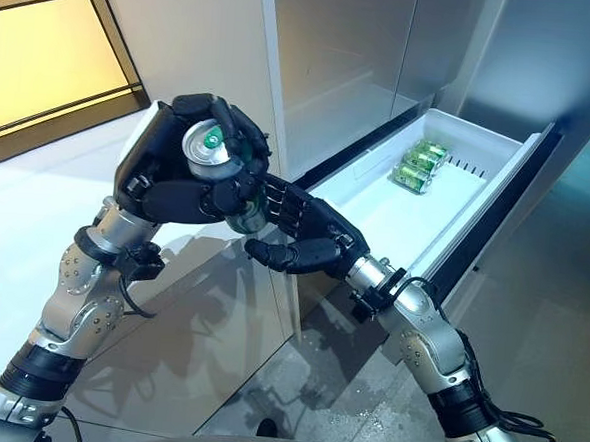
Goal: Put drinks into fridge and close the fridge
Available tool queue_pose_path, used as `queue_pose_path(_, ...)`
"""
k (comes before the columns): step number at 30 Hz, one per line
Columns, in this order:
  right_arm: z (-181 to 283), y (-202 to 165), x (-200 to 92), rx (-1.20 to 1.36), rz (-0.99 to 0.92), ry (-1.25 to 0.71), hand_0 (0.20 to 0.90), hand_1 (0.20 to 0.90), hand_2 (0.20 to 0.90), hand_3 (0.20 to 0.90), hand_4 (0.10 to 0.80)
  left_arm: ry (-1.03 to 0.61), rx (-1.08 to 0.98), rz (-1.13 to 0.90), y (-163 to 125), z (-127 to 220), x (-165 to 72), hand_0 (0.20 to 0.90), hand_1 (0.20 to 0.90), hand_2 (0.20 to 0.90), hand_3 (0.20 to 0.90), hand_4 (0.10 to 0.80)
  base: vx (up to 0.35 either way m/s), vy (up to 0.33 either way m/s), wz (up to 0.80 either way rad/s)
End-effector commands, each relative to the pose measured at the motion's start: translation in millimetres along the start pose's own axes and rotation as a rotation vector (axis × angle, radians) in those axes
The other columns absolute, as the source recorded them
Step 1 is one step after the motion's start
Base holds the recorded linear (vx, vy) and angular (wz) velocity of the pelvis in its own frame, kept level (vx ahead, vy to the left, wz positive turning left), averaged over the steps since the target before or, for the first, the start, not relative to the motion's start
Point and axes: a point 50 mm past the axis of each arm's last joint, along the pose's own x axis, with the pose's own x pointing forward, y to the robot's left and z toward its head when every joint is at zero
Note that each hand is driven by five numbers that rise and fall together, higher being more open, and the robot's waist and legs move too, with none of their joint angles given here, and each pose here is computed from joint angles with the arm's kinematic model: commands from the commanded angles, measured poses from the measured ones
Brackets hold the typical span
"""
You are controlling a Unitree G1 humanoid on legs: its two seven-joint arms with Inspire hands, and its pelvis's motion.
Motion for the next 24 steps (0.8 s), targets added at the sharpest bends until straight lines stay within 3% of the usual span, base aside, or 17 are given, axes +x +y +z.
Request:
queue_pose_path(1,61,30,25,-0.049,0.209,-0.251,0.9,0.9,0.9,0.9,0.8,-0.322,0.035,-0.064,-1,50,43,0.3,0.3,0.3,0.2,0.1,0.0,0.0,0.0)
queue_pose_path(19,79,51,38,-0.155,0.323,-0.272,0.9,0.9,0.9,0.9,0.8,-0.167,0.017,-0.112,-10,27,56,0.3,0.3,0.3,0.2,0.1,0.0,0.0,0.0)
queue_pose_path(24,77,54,40,-0.044,0.357,-0.244,0.9,0.9,0.9,0.9,0.8,-0.122,0.004,-0.101,-11,16,53,0.3,0.3,0.3,0.2,0.1,0.0,0.0,0.0)
